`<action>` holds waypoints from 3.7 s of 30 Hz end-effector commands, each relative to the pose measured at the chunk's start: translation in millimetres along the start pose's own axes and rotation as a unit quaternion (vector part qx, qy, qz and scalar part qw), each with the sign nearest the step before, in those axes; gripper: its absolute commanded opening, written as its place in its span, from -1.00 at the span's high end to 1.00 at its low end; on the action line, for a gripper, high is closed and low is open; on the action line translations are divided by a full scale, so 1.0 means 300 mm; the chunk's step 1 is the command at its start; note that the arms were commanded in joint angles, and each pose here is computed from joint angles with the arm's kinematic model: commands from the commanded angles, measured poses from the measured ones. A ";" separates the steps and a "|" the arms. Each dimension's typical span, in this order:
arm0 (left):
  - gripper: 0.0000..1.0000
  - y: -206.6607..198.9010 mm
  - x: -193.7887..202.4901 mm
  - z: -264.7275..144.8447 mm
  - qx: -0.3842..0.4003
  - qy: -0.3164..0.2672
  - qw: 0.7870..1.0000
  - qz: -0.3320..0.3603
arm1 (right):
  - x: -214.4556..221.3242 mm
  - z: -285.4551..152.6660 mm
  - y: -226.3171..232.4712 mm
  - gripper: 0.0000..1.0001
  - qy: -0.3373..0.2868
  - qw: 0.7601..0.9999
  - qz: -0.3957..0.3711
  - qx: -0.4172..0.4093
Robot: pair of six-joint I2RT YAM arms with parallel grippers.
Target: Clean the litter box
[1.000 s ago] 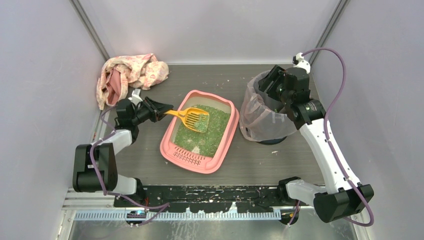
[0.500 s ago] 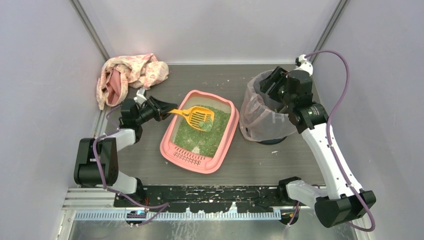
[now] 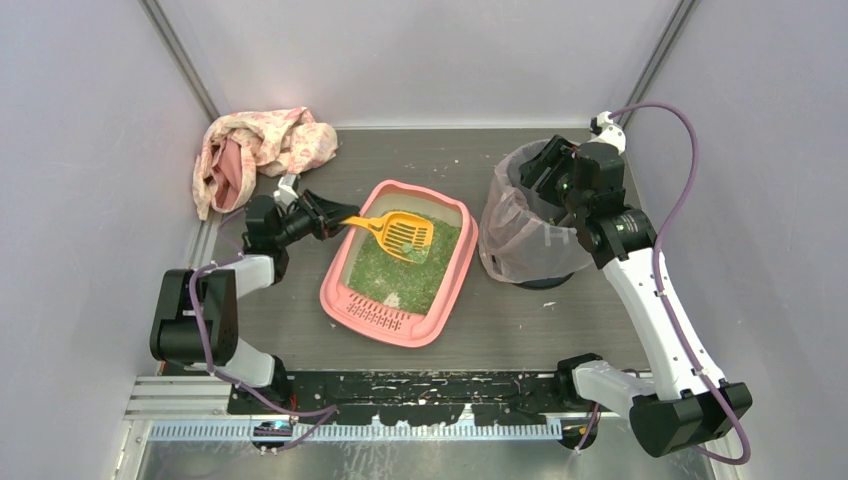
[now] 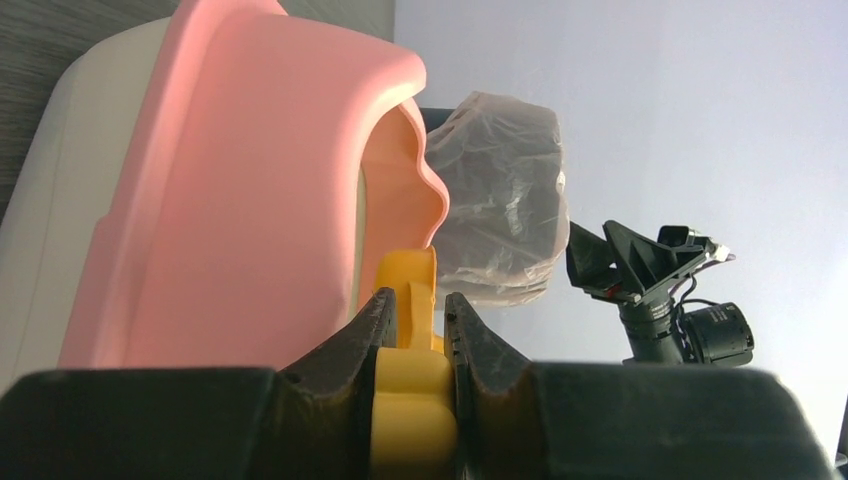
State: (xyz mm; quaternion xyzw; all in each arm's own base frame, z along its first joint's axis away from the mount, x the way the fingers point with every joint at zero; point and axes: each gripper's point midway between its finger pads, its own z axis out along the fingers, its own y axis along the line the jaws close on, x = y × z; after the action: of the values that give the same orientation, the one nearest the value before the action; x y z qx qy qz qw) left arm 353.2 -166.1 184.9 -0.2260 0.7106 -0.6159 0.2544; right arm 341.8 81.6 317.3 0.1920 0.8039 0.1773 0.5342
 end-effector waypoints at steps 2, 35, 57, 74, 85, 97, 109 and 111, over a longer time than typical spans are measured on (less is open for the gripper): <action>1.00 0.075 0.020 0.006 0.000 0.010 1.000 -0.002 | -0.051 -0.012 0.022 -0.36 -0.028 0.999 0.011 -0.012; 1.00 -0.025 -0.041 0.038 0.021 0.011 0.997 -0.068 | -0.047 0.011 0.021 -0.36 -0.028 0.999 0.006 -0.014; 1.00 -0.197 -0.092 0.058 0.025 0.021 0.999 0.001 | -0.064 0.003 0.012 -0.36 -0.038 0.999 0.011 -0.011; 1.00 -0.563 -0.112 0.233 0.050 0.044 0.997 0.037 | -0.226 -0.097 0.093 -0.35 -0.090 0.994 0.025 -0.051; 1.00 -0.805 0.086 0.546 0.114 0.123 0.985 0.037 | -0.310 -0.197 0.078 -0.35 -0.130 0.990 0.029 -0.047; 1.00 -0.826 0.286 0.842 0.093 0.160 0.971 0.151 | -0.364 -0.319 0.019 -0.34 -0.170 0.985 0.016 -0.015; 1.00 -0.961 0.411 0.851 0.272 0.120 0.873 0.387 | -0.382 -0.359 -0.005 -0.33 -0.186 0.982 -0.007 0.001; 1.00 -1.002 0.438 0.829 0.300 0.126 0.853 0.409 | -0.372 -0.349 -0.011 -0.33 -0.181 0.983 -0.010 0.004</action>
State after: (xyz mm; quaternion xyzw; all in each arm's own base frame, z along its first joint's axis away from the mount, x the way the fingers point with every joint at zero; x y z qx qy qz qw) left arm 441.7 -481.3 368.8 0.1326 0.6674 -0.6505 0.3374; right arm 285.9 20.2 428.2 0.2188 0.7115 0.1405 0.6528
